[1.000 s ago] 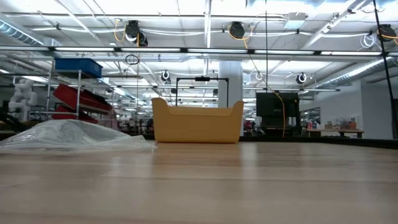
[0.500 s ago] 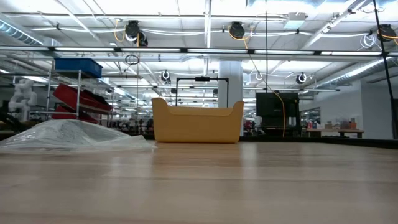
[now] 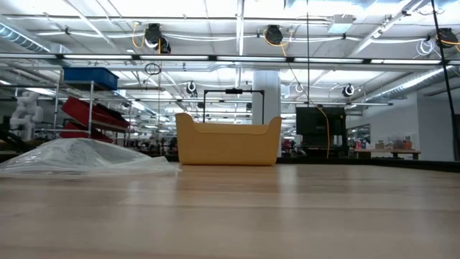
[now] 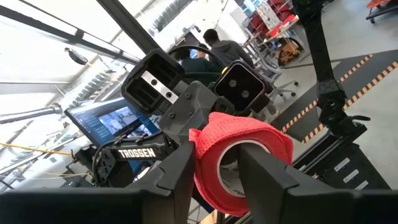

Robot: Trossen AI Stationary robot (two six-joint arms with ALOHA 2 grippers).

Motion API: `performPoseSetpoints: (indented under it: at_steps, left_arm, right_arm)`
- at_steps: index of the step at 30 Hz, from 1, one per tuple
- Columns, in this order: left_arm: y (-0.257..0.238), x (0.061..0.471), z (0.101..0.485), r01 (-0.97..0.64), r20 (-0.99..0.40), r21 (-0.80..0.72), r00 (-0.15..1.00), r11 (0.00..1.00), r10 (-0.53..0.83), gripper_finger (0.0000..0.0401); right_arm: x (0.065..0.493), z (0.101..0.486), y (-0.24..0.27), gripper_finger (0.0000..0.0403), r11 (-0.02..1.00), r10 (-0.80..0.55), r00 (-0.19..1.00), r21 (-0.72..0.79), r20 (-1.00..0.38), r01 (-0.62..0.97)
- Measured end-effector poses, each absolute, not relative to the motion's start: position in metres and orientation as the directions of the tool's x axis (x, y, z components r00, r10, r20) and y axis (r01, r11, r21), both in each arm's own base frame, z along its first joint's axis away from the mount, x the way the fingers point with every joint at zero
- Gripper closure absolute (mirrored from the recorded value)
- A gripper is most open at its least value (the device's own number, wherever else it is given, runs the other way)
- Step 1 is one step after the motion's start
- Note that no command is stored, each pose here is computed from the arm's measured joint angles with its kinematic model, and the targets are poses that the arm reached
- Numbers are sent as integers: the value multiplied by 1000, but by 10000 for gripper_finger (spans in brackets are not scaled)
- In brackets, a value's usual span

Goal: Roll bandage
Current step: Roll the red bandage

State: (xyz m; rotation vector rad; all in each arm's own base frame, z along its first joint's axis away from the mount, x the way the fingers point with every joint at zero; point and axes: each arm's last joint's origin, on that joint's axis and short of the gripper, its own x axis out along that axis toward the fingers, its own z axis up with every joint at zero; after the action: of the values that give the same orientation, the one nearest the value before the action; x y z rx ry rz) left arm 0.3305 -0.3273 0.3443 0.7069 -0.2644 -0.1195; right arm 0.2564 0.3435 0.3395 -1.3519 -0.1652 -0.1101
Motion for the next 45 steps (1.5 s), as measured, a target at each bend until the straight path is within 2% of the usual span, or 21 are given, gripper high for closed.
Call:
performPoseSetpoints:
  at_steps: [4, 12, 22, 31, 37, 45]
  left_arm:
    - [-327, 330, 344, 19, 200, 655, 960, 756, -197, 258]
    - [-327, 330, 345, 18, 202, 659, 959, 752, -201, 257]
    - [-328, 330, 345, 27, 209, 660, 954, 751, -217, 340]
    - [-327, 330, 345, 21, 208, 659, 956, 752, -209, 351]
    - [-327, 330, 345, -9, 201, 672, 964, 741, -171, 344]
    - [-328, 329, 345, -17, 197, 684, 967, 729, -162, 281]
  right_arm:
    - [257, 340, 343, 369, 215, 14, 983, -961, 182, 175]
    - [257, 339, 343, 369, 214, 14, 983, -961, 181, 174]
    - [257, 339, 343, 369, 215, 16, 983, -961, 182, 174]
    - [257, 339, 343, 369, 221, 13, 983, -960, 180, 173]
    - [257, 339, 343, 369, 220, -1, 984, -960, 176, 172]
    - [257, 339, 342, 369, 207, -24, 985, -963, 169, 171]
